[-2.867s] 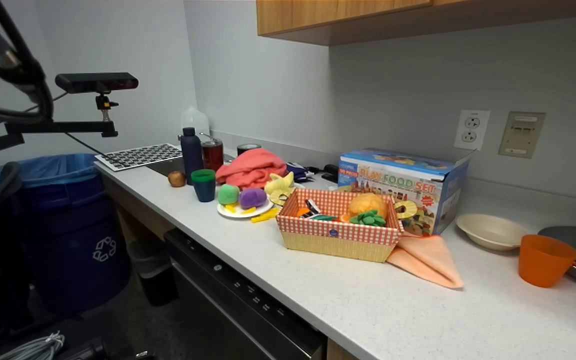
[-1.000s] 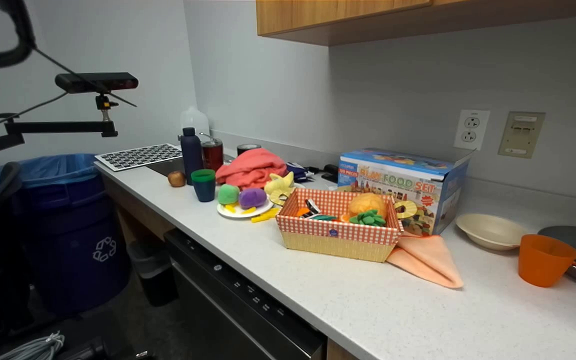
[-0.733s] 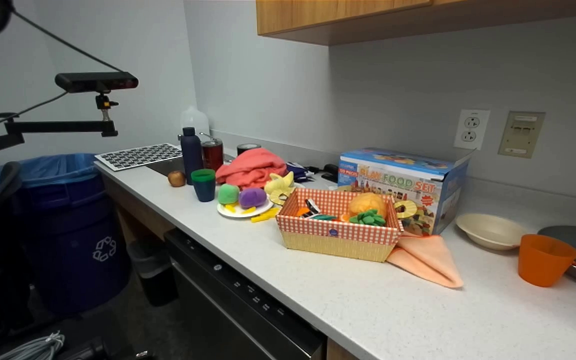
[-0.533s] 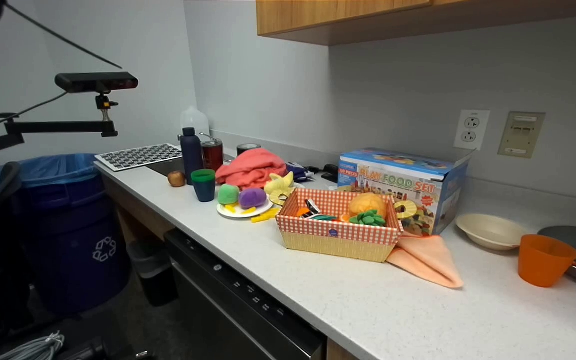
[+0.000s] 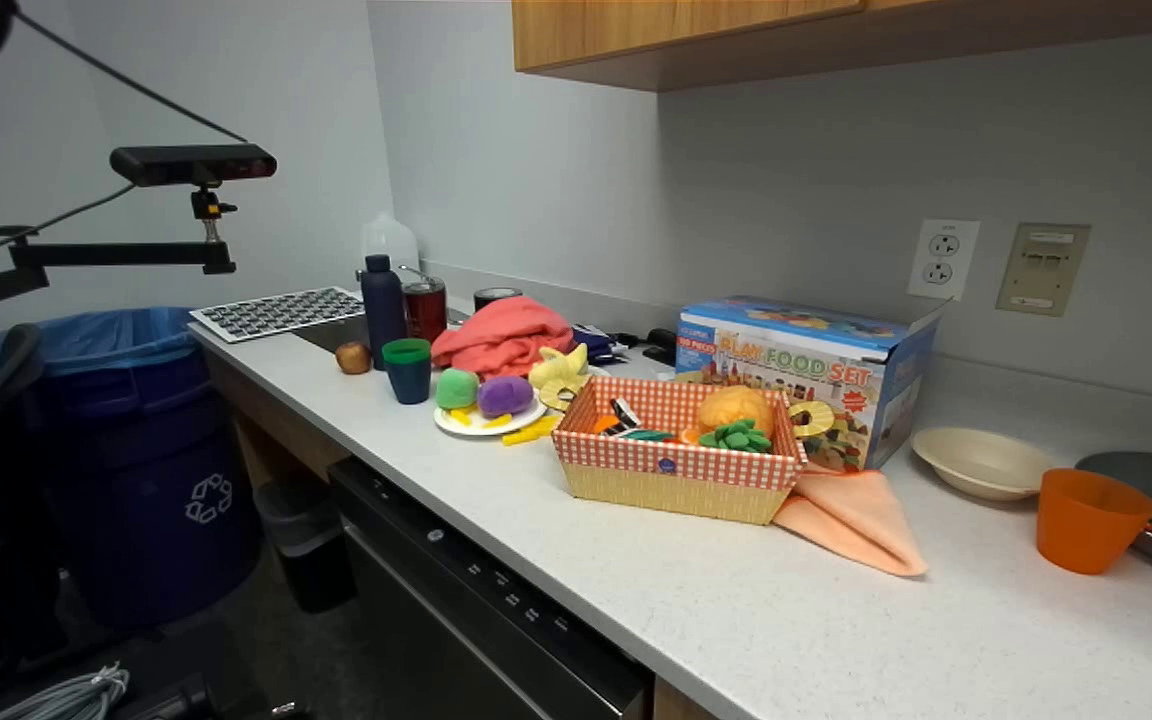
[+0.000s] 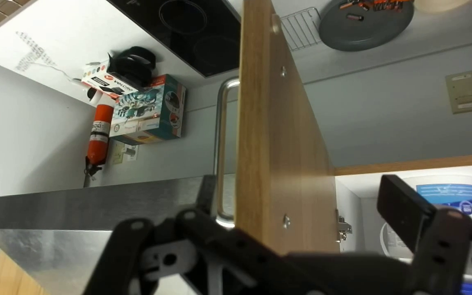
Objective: Close the cupboard door
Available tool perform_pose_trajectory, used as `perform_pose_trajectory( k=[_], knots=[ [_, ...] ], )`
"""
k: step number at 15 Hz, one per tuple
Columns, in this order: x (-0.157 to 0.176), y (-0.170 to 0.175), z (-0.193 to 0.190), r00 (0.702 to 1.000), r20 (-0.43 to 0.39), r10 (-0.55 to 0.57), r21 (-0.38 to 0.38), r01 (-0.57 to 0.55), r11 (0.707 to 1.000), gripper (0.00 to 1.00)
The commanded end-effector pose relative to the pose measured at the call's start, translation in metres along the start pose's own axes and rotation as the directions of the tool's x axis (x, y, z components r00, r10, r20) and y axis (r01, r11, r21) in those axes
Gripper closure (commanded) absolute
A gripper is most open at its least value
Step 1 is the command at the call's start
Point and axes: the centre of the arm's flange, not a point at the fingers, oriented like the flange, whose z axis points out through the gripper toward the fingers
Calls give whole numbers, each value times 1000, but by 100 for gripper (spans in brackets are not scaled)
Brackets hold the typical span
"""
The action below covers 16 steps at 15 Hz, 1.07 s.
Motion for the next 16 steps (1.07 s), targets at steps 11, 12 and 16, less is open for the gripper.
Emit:
perform_pose_trajectory(
  k=[11,12,16],
  knots=[
    [13,-15,0,999,-29,31,157,-27,987,0],
    [13,-20,-2,999,-21,30,172,-26,985,0],
    [14,-43,-7,1000,5,-7,214,6,977,0]
  ],
)
